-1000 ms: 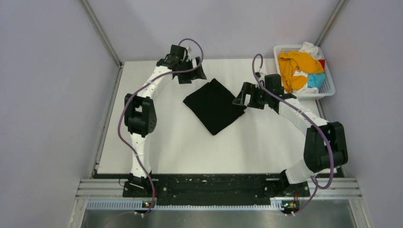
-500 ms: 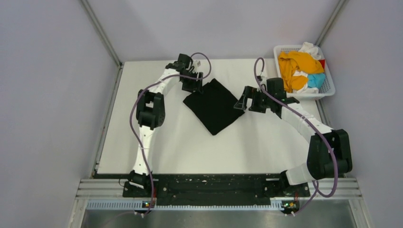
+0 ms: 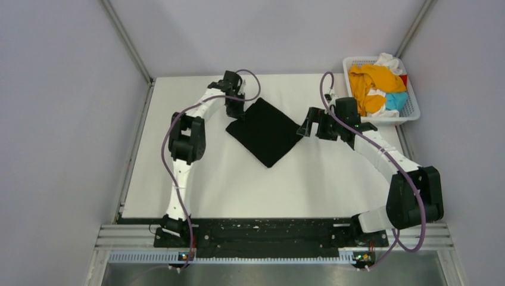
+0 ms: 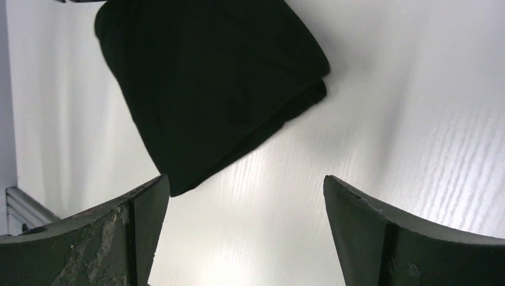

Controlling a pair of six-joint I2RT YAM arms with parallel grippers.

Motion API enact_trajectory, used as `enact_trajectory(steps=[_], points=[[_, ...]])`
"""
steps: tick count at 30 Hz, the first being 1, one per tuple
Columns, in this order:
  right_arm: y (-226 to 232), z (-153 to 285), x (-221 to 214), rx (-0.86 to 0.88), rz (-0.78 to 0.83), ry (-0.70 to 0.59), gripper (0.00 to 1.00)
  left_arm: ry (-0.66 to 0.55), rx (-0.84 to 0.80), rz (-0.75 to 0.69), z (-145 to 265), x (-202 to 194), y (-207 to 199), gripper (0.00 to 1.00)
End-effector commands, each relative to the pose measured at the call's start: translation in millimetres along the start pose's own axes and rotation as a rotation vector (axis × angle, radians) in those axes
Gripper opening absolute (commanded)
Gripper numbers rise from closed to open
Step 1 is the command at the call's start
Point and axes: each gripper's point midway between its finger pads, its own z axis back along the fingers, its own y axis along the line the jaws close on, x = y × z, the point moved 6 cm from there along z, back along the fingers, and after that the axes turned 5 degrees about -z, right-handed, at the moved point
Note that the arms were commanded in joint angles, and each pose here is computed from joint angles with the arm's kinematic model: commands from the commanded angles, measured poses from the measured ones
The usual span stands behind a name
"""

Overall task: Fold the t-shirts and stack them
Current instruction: Put the neatly folded tshirt into the corner of the board with the left arm

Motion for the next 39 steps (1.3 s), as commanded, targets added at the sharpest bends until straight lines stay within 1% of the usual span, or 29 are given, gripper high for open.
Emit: enact_trajectory(steps=[1,4,7,10,14,17,23,26,29,32,39], points=[[3,20,29,-0.088,0.054,-0.151,0.99,-0.097,0.317,0.183,39,10,61,0.0],[1,26,40,-0.134,0.068,-0.207,0.99,-0.152,0.385,0.307,61,13,100,0.0],[-1,31,48,-0.174,0.069,-0.26,0.99,-0.198,0.454,0.395,78,15,144,0.0],[1,34,54,-0.175,0.077,-0.294,0.99,-0.222,0.493,0.449,87,17,188,0.0],[7,34,62,-0.138,0.087,-0.327,0.99,-0.239,0.563,0.475,95,23,231,0.0],[9,33,68,-0.127,0.082,-0.356,0.99,-0.283,0.6,0.518,104,31,262,0.0],[13,34,78,-0.127,0.063,-0.384,0.99,-0.413,0.702,0.676,126,39,324,0.0],[12,34,78,-0.133,0.054,-0.387,0.99,-0.465,0.727,0.743,135,39,343,0.0],[12,35,78,-0.138,0.049,-0.385,0.99,-0.497,0.737,0.78,136,38,355,0.0],[11,36,76,-0.14,0.049,-0.382,0.99,-0.519,0.73,0.784,137,39,362,0.0],[10,35,73,-0.144,0.04,-0.38,0.99,-0.536,0.801,0.798,151,38,367,0.0]])
